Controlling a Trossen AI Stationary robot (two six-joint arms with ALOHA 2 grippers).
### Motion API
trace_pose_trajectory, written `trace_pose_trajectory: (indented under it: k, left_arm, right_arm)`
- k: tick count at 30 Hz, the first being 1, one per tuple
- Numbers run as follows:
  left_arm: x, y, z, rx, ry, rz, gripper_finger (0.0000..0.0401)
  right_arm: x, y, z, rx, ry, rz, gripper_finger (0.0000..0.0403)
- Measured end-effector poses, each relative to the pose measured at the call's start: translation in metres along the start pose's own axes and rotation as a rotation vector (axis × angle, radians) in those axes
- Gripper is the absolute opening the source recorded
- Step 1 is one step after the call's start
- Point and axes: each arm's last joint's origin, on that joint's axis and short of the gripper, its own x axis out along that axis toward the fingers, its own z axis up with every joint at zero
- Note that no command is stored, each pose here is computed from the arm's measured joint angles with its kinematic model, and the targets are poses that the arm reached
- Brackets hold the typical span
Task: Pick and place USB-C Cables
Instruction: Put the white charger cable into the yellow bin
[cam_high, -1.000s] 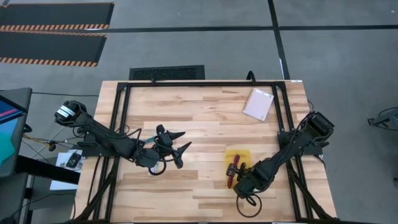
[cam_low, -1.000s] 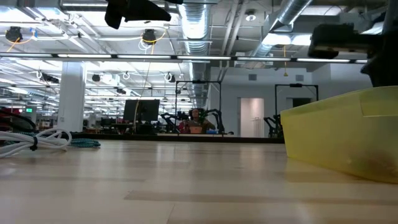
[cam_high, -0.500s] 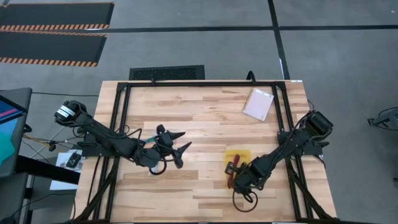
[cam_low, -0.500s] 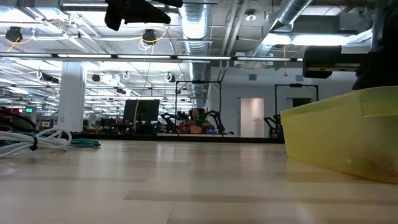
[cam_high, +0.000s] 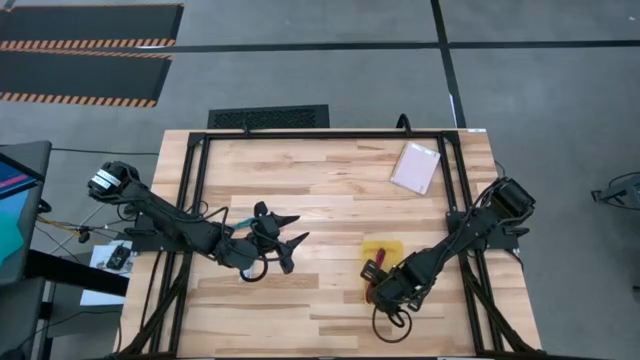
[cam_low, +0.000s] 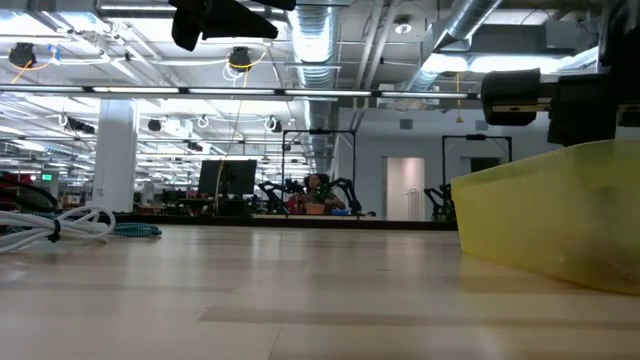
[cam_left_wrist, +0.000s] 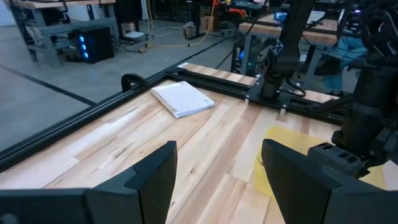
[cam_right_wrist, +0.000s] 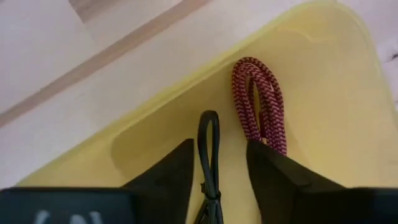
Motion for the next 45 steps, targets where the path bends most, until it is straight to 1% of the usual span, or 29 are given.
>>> trace_pose_trajectory:
  k: [5, 9, 11, 19, 22, 27, 31, 35, 39, 42, 45]
  left_arm:
    - [0.000, 0.000, 0.000, 0.000, 0.000, 0.000, 0.0223]
    - [0.000, 0.000, 0.000, -0.006, 0.000, 0.000, 0.0223]
    - [0.000, 0.000, 0.000, -0.009, 0.000, 0.000, 0.0223]
    - [0.000, 0.000, 0.000, -0.009, 0.000, -0.001, 0.0223]
    - [0.000, -0.001, 0.000, -0.010, 0.008, -0.024, 0.0223]
    - [0.000, -0.001, -0.001, -0.009, 0.024, -0.047, 0.0223]
    - [0.000, -0.001, -0.003, -0.022, 0.036, -0.048, 0.0223]
    - [0.000, 0.000, -0.005, -0.029, 0.062, -0.059, 0.0223]
    - [0.000, 0.000, -0.007, -0.050, 0.078, -0.055, 0.0223]
    - [0.000, 0.001, -0.008, -0.064, 0.086, -0.055, 0.0223]
    - [0.000, 0.000, -0.009, -0.079, 0.096, -0.066, 0.0223]
  right_arm:
    - [0.000, -0.004, -0.002, 0.116, 0.002, -0.003, 0.0219]
    - [0.000, -0.007, -0.003, 0.232, 0.009, -0.004, 0.0233]
    - [-0.004, -0.011, -0.002, 0.262, 0.020, -0.002, 0.0234]
    - [-0.035, -0.025, 0.012, 0.314, 0.059, 0.005, 0.0228]
    - [-0.045, -0.028, 0.016, 0.333, 0.075, 0.010, 0.0227]
    - [-0.062, -0.037, 0.022, 0.376, 0.070, 0.005, 0.0227]
    - [-0.076, -0.046, 0.029, 0.394, 0.031, -0.010, 0.0227]
    - [-0.091, -0.062, 0.037, 0.409, -0.061, -0.049, 0.0227]
    - [-0.106, -0.088, 0.045, 0.410, -0.207, -0.147, 0.0226]
    - [-0.120, -0.111, 0.054, 0.409, -0.390, -0.245, 0.0226]
    - [-0.135, -0.134, 0.065, 0.369, -0.647, -0.316, 0.0226]
